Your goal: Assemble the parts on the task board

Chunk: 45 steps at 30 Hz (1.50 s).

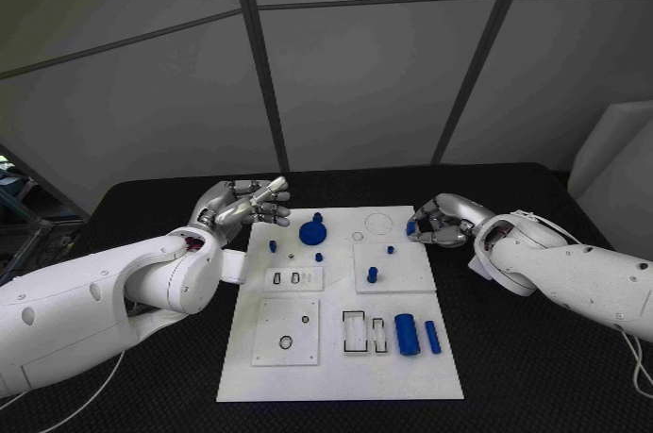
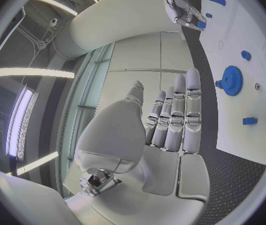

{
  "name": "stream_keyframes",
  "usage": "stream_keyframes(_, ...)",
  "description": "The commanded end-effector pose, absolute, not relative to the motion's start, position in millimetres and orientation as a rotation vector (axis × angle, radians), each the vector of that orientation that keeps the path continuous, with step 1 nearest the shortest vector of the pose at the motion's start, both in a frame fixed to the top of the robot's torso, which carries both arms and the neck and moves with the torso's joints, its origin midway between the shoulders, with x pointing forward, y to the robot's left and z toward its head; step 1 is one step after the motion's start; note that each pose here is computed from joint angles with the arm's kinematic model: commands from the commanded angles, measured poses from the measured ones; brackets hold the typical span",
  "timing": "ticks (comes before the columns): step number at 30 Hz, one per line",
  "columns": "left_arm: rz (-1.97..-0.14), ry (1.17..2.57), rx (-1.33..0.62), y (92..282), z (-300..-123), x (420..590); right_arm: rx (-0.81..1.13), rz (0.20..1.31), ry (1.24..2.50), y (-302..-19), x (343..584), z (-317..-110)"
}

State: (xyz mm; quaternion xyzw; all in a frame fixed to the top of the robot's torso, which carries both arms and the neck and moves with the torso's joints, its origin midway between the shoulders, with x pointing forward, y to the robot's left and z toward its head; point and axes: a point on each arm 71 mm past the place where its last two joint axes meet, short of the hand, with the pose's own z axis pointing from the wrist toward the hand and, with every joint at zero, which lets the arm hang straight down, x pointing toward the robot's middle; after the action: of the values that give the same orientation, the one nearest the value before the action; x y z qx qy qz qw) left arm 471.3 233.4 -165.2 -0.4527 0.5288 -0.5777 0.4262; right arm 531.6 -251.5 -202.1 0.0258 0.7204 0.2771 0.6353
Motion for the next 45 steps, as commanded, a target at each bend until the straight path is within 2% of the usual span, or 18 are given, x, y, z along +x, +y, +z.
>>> stream_keyframes(1,-1.455,1.325,-1.123,232.6,-164.2,471.1,0.058,0.630,1.636,-250.9,532.3,-200.9)
stream_keyframes(45,-1.456,1.327,-1.124,232.2,-164.4,471.3,0.057,0.658,1.611,-245.7,532.1,-199.5)
